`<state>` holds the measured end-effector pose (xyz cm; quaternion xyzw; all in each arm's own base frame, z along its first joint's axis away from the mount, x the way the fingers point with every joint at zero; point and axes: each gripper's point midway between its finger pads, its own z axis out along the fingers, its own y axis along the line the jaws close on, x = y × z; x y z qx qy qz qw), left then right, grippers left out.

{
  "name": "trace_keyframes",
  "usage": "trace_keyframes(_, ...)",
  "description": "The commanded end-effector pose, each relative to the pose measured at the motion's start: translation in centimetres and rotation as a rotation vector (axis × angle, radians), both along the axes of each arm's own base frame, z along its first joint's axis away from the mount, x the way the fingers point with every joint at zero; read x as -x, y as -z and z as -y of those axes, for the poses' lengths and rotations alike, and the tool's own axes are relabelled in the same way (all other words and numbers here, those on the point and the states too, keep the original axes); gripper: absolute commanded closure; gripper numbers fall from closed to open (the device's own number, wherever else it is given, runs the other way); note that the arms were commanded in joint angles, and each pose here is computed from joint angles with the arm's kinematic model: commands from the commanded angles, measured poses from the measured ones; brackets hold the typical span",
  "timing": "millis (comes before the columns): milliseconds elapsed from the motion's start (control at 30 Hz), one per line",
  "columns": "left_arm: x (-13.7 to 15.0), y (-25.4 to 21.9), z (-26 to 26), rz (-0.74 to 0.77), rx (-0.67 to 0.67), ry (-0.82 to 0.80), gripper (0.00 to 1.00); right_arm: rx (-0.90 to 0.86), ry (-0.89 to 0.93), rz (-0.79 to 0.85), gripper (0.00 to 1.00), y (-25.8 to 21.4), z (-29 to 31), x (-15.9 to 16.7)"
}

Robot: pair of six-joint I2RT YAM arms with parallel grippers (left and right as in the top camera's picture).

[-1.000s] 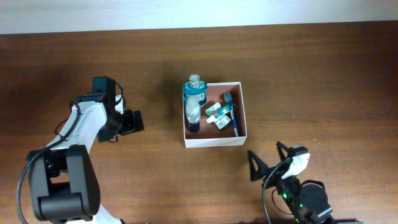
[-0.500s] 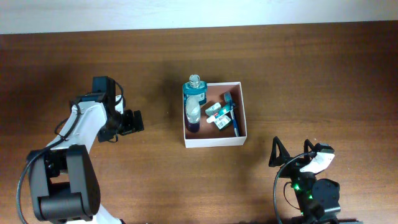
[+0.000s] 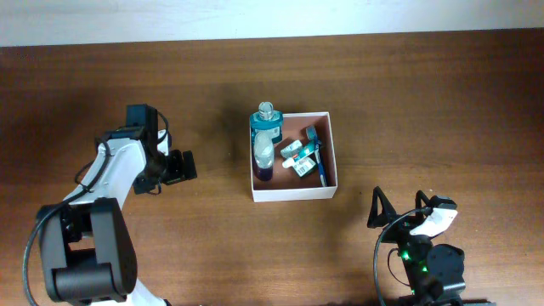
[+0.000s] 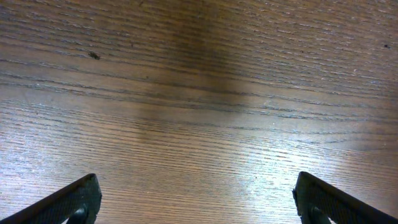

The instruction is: Pack container

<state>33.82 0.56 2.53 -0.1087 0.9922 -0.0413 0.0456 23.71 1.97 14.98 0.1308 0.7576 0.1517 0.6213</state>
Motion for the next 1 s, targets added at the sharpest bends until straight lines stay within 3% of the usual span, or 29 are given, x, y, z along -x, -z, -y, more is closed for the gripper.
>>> trace_keyframes(0, 0.2, 0.2, -0.1, -0.008, 0.004, -0.002, 0.01, 0.004, 0.015, 0.006, 0.02, 0.1, 0.3, 0.0)
trace_keyframes(233, -0.6, -2.8, -0.1, 0.086, -0.002, -0.001, 0.01, 0.003, 0.015, 0.006, 0.02, 0.1, 0.3, 0.0)
trace_keyframes(500, -0.7, -14.1, -0.1, 0.431, -0.022, -0.001, 0.01, 0.004, 0.015, 0.006, 0.02, 0.1, 0.3, 0.0)
trace_keyframes(733, 3.4, -25.5, 0.1, 0.801, -0.044, 0.000, 0.01, 0.003, 0.015, 0.006, 0.02, 0.1, 0.3, 0.0)
trace_keyframes(967, 9.3, -32.9, 0.5, 1.088, -0.061, 0.001, 0.01, 0.003, 0.015, 0.006, 0.02, 0.1, 0.3, 0.0)
